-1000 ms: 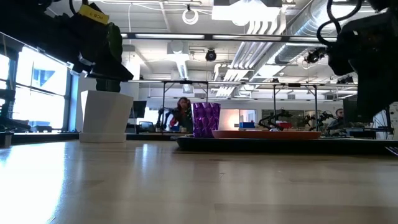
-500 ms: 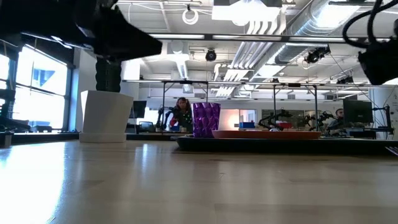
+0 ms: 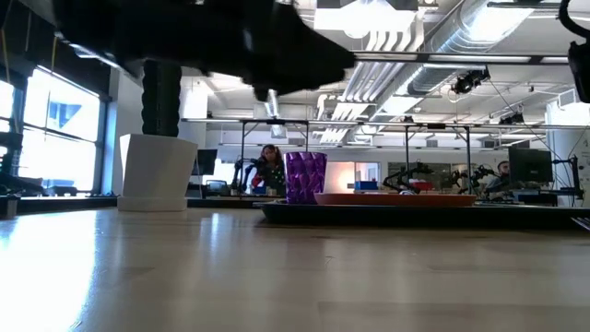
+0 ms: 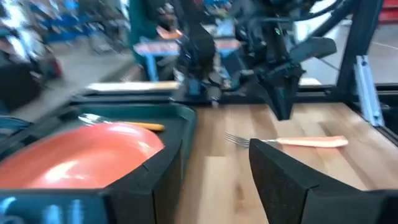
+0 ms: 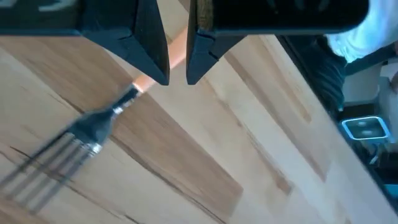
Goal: Pick and place plate/cup/fork/spoon on tray
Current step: Put the orange fork on the black tray to the right of the yellow spoon
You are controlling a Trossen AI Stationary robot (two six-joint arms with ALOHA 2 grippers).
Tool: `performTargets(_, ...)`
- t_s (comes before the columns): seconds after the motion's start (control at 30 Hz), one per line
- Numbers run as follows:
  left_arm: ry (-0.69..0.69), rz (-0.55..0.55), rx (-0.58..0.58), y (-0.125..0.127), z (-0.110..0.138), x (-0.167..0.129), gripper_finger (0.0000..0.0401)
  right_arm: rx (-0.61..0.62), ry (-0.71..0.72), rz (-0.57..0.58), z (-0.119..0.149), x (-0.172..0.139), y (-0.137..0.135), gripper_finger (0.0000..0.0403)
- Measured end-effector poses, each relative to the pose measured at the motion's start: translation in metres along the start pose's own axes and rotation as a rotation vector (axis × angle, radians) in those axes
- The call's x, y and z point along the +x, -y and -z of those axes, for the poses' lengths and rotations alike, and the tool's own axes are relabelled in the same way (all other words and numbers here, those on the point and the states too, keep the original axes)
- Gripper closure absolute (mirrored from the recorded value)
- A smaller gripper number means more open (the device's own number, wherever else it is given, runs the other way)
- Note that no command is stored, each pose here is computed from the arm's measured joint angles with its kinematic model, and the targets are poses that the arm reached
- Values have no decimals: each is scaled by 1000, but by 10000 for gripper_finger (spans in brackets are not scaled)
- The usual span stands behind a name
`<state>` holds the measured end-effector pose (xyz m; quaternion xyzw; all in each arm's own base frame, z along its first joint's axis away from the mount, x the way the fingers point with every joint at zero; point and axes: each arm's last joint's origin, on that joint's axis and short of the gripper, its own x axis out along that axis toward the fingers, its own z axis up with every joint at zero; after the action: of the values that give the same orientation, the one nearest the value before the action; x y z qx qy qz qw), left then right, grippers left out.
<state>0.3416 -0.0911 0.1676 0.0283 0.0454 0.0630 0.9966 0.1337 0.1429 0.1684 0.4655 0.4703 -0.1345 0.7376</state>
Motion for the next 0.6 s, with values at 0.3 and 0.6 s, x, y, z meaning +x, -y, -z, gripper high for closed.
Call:
performTargets(0.3, -127, 213, -46, 4, 0, 93, 223, 106, -37, 166, 1, -2, 15, 359)
performTargets(0.6, -72, 304, -40, 12, 6, 158, 226, 242, -92, 258, 12, 1, 22, 360)
